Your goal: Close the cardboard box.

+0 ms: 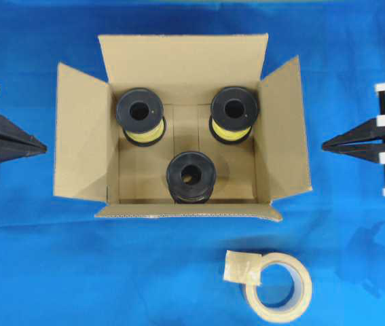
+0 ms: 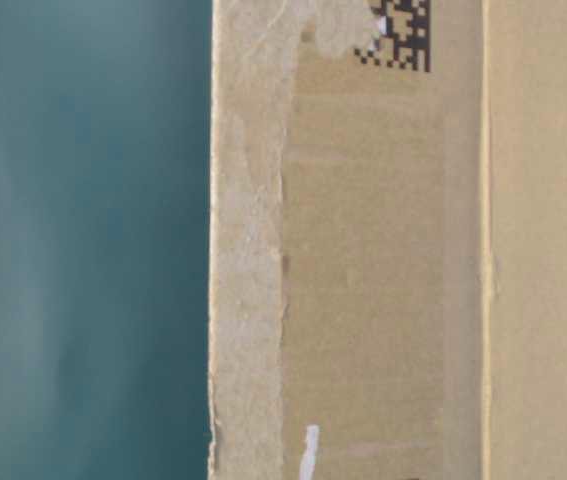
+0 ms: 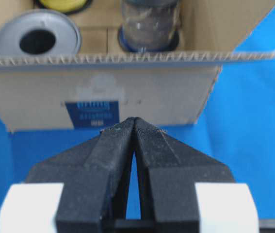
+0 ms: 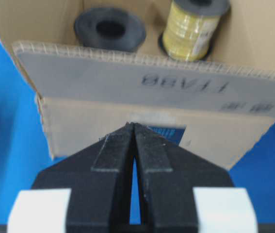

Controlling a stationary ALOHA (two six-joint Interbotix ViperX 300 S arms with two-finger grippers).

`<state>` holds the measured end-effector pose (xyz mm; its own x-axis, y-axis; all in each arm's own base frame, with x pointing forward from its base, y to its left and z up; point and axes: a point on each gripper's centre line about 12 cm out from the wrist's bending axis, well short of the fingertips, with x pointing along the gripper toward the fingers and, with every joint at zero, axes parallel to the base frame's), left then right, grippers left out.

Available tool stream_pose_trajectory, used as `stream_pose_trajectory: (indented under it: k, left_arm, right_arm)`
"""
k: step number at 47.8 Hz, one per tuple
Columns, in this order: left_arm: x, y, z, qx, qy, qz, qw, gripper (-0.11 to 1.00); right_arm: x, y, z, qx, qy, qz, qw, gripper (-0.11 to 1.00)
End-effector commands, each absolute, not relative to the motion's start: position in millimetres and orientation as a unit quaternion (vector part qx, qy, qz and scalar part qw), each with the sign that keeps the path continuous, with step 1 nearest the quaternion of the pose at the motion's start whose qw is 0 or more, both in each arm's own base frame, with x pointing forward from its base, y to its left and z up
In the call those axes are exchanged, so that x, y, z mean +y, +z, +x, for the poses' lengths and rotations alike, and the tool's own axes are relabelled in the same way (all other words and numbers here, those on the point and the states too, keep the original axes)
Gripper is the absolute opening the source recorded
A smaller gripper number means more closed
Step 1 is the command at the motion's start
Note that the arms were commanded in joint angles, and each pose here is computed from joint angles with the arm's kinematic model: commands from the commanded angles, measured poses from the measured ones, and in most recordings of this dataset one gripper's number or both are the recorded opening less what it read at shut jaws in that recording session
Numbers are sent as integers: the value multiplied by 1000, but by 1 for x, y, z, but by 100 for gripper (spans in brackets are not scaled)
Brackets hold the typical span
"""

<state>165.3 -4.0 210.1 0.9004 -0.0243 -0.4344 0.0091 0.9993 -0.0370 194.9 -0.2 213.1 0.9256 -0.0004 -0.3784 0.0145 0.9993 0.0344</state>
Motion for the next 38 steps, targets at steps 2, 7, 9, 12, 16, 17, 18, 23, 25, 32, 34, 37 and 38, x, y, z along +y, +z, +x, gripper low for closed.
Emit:
stream_pose_trajectory:
  k: [2,7,9,12,16,17,18,23,25,32,34,37,38]
  left_arm:
    - [-3,206,171,234,-6,-20,972,0]
    - [-3,204,173,233,-6,-20,972,0]
    - [-3,203,174,232,-6,-20,973,0]
    - [-3,203,176,227,-5,-20,974,0]
    - [-3,203,180,215,-5,-20,976,0]
    - [-3,203,182,209,-4,-22,978,0]
    - [-3,203,183,203,-4,-21,979,0]
    - [-3,204,195,169,-2,-20,985,0]
    - [-2,203,200,158,-2,-17,987,0]
    - [-2,207,222,123,1,-13,992,0]
    - [-1,209,228,121,1,-12,993,0]
    - [-2,212,238,122,1,-13,992,0]
    - [-2,213,241,122,2,-13,992,0]
  right_arm:
    - [-1,204,201,201,-7,24,979,0]
    - [-1,198,205,204,-10,31,978,0]
    - [-1,198,206,202,-10,32,979,0]
    - [-1,199,206,196,-10,32,980,0]
    - [-1,204,209,183,-10,32,983,0]
    - [-2,205,210,178,-12,32,983,0]
    - [-3,206,210,172,-14,32,984,0]
    - [-6,208,217,155,-21,32,987,0]
    - [-8,210,221,146,-26,32,988,0]
    - [-12,219,241,128,-32,27,991,0]
    - [-13,222,247,123,-32,26,992,0]
    - [-13,227,257,119,-32,26,992,0]
    - [-13,229,260,117,-32,26,992,0]
